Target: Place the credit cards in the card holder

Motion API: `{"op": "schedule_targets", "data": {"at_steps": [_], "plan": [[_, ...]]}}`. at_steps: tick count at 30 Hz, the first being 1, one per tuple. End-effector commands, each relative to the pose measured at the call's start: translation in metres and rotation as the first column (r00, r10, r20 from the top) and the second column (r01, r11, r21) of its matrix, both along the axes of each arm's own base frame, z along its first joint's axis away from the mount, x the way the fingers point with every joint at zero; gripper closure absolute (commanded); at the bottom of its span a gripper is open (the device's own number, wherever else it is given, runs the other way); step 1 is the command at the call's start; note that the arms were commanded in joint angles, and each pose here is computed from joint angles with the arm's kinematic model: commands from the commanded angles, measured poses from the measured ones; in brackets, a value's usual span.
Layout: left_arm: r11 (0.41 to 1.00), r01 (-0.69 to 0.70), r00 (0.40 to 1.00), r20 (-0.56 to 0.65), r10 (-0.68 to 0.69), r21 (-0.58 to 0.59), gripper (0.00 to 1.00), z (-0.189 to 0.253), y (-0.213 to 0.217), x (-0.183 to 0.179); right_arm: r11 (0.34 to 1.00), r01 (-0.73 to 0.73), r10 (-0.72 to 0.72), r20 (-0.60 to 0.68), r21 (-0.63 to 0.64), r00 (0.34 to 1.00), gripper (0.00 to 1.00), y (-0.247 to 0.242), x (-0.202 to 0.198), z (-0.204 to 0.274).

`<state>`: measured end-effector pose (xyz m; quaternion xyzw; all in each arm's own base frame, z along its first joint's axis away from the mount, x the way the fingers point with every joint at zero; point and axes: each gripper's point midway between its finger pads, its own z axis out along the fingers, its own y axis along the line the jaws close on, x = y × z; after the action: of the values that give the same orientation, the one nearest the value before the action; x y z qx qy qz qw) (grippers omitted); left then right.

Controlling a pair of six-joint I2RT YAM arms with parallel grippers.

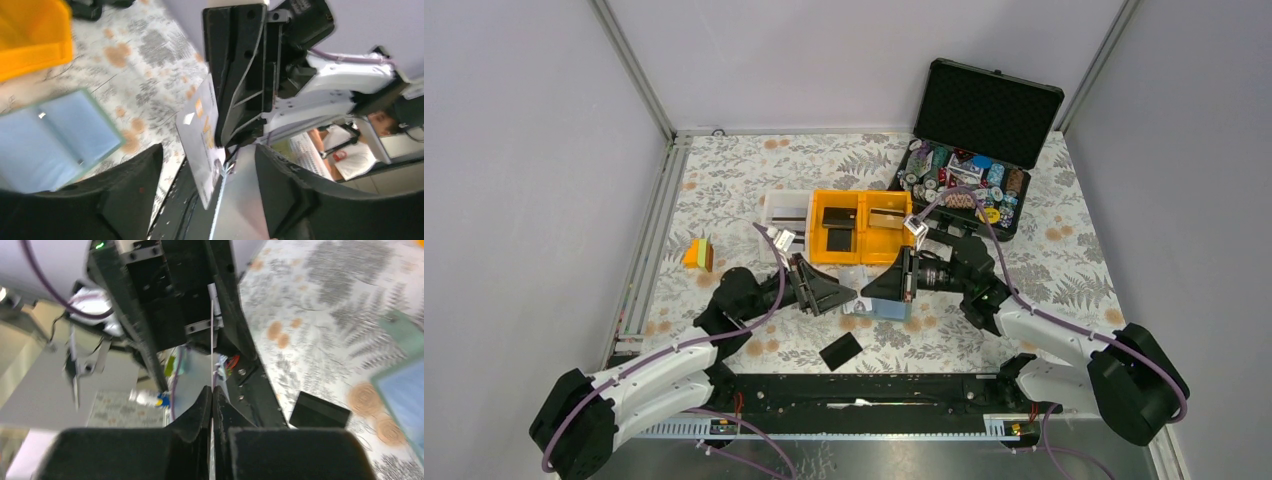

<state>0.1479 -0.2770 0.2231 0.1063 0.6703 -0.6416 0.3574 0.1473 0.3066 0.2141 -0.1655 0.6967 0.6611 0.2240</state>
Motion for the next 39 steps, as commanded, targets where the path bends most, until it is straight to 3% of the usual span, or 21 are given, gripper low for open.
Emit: {"op": "schedule_targets", "data": {"at_steps": [1,4,8,15,16,17,20,25,30,39], "plan": [[0.972,-0.158,0.986,-0.025,0.165,0.173,0.16,-0.031,0.008,0.031,0.934,0.291,-0.316,-0.094,-0.207,0.944,1.00,-0.016,0.039,-0.058],[0.915,-0.270,0.952,-0.060,0.300,0.301,0.05,-0.063,0.024,0.049,0.852,0.427,-0.480,-0.125,-0.302,0.869,1.00,-0.038,0.049,-0.098],[0.849,-0.295,0.919,-0.113,0.377,0.438,0.01,-0.099,0.032,0.059,0.790,0.505,-0.576,-0.137,-0.347,0.806,1.00,-0.055,0.053,-0.124],[0.818,-0.252,0.889,-0.211,0.407,0.517,0.01,-0.135,0.025,0.066,0.733,0.558,-0.643,-0.131,-0.389,0.754,1.00,-0.065,0.062,-0.141],[0.813,-0.254,0.884,-0.216,0.415,0.524,0.01,-0.138,0.025,0.068,0.728,0.557,-0.614,-0.018,-0.400,0.789,1.00,-0.069,0.064,-0.147],[0.811,-0.255,0.882,-0.217,0.418,0.527,0.01,-0.140,0.024,0.069,0.729,0.566,-0.647,-0.116,-0.384,0.754,1.00,-0.066,0.065,-0.143],[0.792,-0.267,0.874,-0.209,0.439,0.549,0.02,-0.145,0.026,0.074,0.721,0.579,-0.661,-0.127,-0.380,0.740,1.00,-0.066,0.069,-0.144],[0.753,-0.276,0.861,-0.195,0.471,0.597,0.07,-0.156,0.030,0.080,0.726,0.572,-0.659,-0.150,-0.382,0.737,1.00,-0.064,0.073,-0.147],[0.749,-0.257,0.864,-0.202,0.461,0.610,0.15,-0.163,0.025,0.083,0.737,0.563,-0.651,-0.169,-0.373,0.740,1.00,-0.059,0.076,-0.148],[0.736,-0.241,0.863,-0.208,0.460,0.632,0.38,-0.169,0.022,0.086,0.737,0.564,-0.654,-0.184,-0.373,0.734,1.00,-0.057,0.080,-0.152]]}}
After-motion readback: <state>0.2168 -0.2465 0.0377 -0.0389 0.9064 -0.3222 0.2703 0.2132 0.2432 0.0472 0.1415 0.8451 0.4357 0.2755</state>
